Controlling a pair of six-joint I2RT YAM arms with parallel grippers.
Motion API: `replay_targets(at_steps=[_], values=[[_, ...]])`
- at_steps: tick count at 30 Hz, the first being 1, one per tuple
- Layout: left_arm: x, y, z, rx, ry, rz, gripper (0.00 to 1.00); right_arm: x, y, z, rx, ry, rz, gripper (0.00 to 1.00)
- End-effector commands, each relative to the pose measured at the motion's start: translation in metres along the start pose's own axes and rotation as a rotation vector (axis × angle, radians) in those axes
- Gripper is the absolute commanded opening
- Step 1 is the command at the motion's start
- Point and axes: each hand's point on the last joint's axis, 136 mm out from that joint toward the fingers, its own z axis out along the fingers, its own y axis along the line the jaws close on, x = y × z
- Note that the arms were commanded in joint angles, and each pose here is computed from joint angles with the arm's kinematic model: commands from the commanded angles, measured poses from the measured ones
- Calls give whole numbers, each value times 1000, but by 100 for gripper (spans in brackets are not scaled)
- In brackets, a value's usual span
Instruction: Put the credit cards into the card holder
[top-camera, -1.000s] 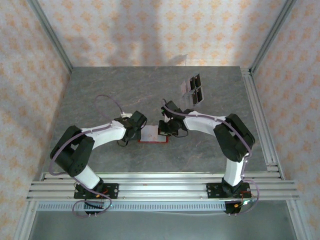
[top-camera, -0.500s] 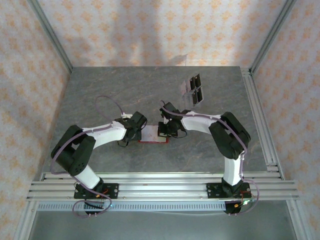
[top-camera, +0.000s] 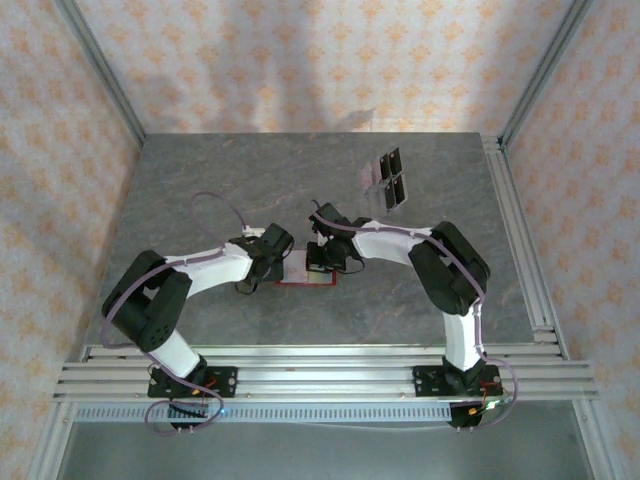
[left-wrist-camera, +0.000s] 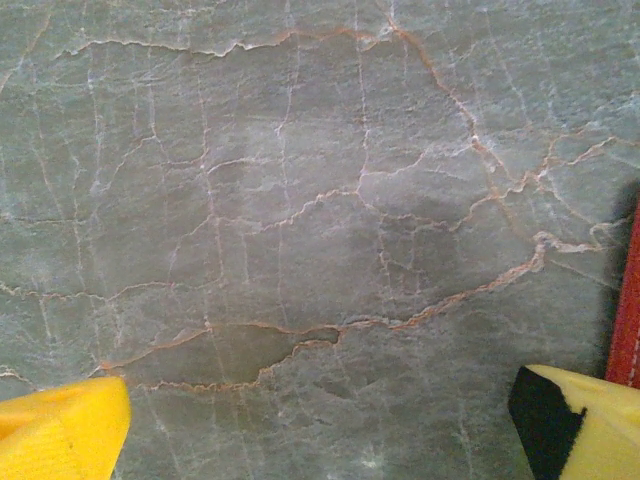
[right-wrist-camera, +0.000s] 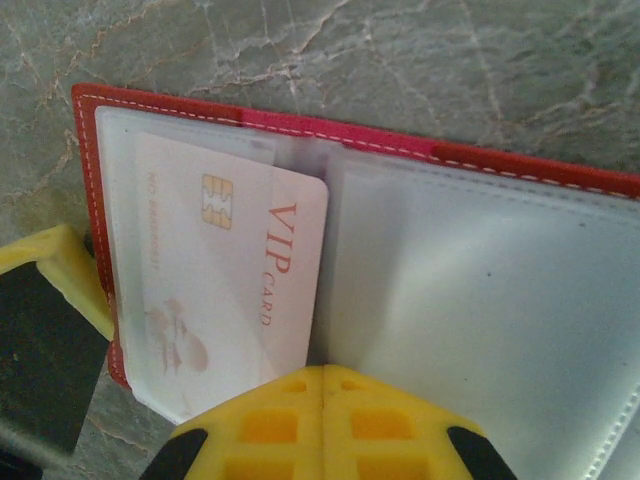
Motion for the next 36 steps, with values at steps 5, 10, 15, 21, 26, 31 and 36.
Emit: replay_targets(at_steps=[5,10,15,21,26,31,36], values=[[9,5,7,-15,22,3,100,-5,8,6,5,5,-7,0],[11,6,8,-18,27,2,100,-5,3,1,39,-5,-22,0],[11,7,7,-18,25,2,100,-2,-11,-9,87,-25,-29,0],[12,8,7,-18,26,4,100,1,-35,-16,117,-32,5,0],[12,6,7,-11,25,0,100,-2,-34,-22,110,-37,5,0],[10,5,6,-6,23,-2,100,-9,-17,-33,76,-51,-15,0],[9,3,7,-2,23,0,100,-13,-10,-35,68,-58,-26,0]])
